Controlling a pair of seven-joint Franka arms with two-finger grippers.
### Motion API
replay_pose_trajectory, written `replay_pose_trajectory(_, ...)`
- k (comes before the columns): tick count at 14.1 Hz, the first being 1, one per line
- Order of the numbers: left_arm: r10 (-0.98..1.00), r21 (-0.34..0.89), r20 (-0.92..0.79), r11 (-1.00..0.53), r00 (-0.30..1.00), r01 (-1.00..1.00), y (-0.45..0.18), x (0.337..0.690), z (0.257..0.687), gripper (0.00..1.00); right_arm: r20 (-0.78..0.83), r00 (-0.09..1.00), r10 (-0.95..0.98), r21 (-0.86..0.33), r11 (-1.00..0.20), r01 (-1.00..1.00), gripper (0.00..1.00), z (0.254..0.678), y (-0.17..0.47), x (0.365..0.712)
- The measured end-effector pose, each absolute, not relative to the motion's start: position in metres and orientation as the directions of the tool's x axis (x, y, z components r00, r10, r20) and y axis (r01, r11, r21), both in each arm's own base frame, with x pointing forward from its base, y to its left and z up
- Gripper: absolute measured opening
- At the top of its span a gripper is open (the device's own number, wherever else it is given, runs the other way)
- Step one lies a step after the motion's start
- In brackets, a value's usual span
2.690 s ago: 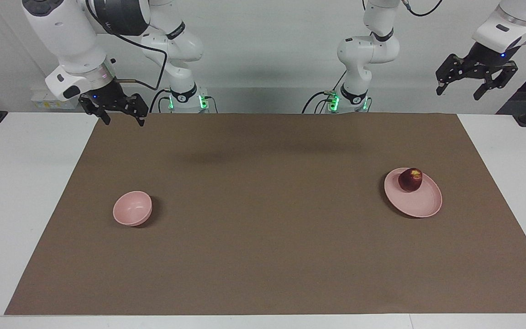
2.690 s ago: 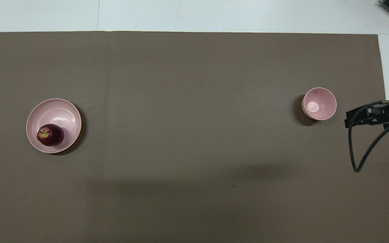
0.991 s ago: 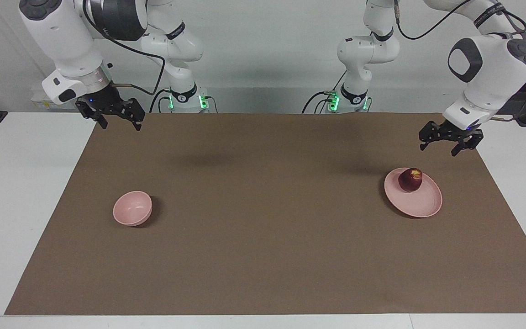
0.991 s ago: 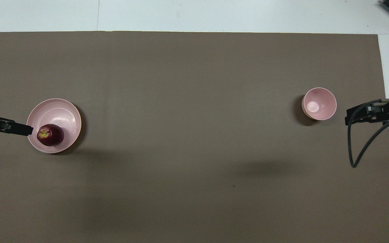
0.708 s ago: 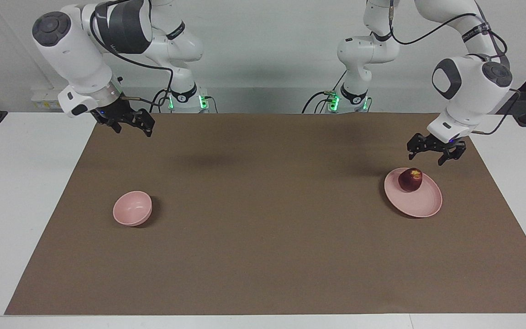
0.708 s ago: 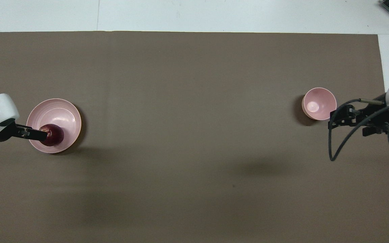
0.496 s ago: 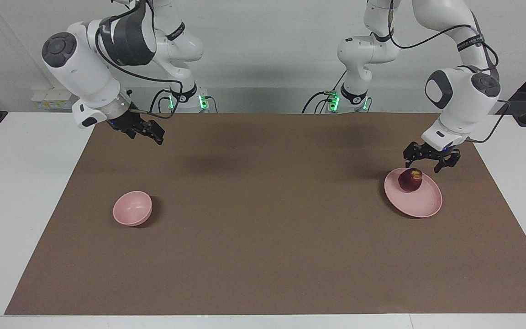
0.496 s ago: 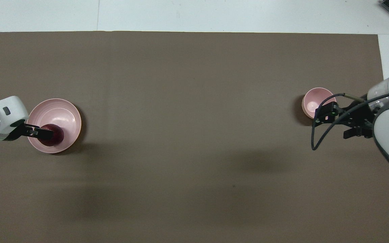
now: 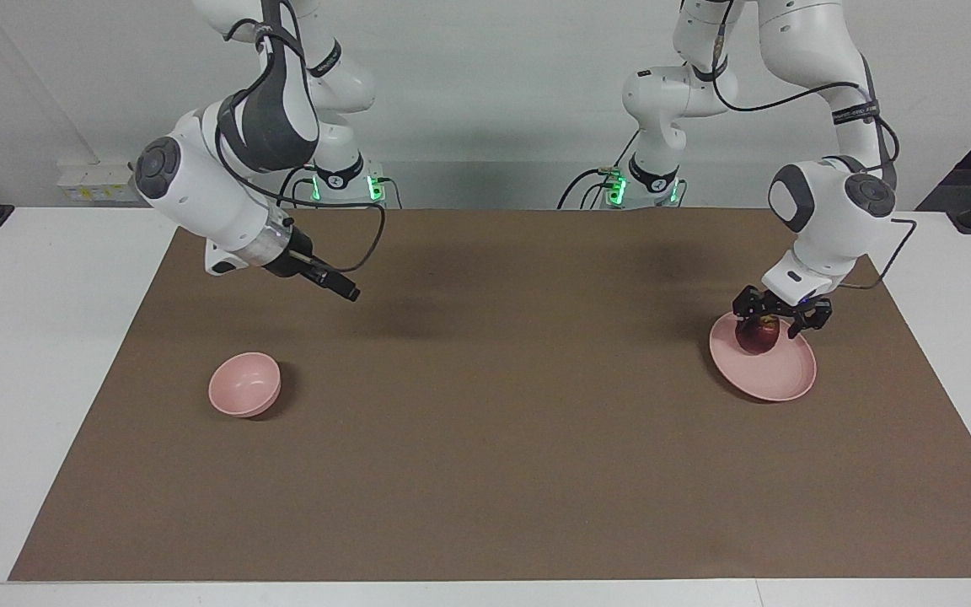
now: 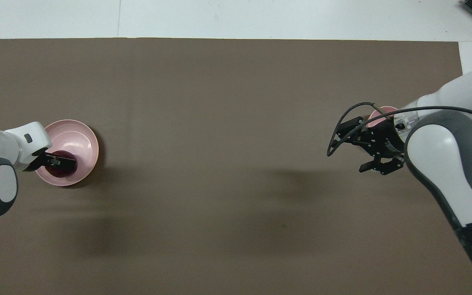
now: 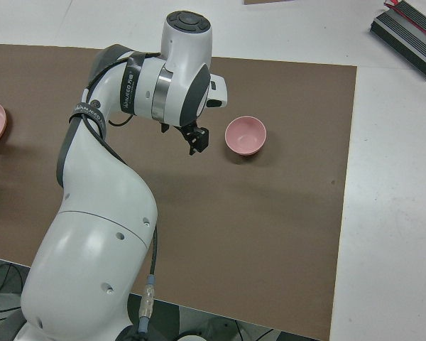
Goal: Move apple from plate to bowl
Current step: 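Lift the apple with the left gripper while the right gripper reaches toward it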
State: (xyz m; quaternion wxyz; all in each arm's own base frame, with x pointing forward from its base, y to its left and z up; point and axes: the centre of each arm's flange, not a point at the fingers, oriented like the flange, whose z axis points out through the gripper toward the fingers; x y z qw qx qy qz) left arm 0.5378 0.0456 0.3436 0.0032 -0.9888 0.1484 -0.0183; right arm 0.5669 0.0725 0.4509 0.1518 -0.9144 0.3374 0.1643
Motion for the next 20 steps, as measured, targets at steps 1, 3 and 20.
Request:
replay_pose_trajectory(1, -0.293, -0.011, 0.034, -0.956, 0.955, -0.293, 0.046, 0.537, 0.343, 0.92, -0.435, 0.679, -0.591, -0.169, -0.688, -0.706, 1.00, 0.446, 0.081, 0.568)
replay_pose_trajectory(3, -0.293, -0.014, 0.041, -0.956, 0.955, -0.292, 0.046, 0.538, 0.345, 0.70, -0.492, 0.608, -0.623, -0.173, -0.615, -0.769, 1.00, 0.436, 0.093, 0.572)
replay_pose_trajectory(20, -0.134, 0.331, 0.123, -0.929, 0.983, -0.168, -0.089, 0.526, 0.441, 0.69, -0.814, 0.151, -0.561, -0.151, -0.048, -0.987, 1.00, 0.395, 0.197, 0.585)
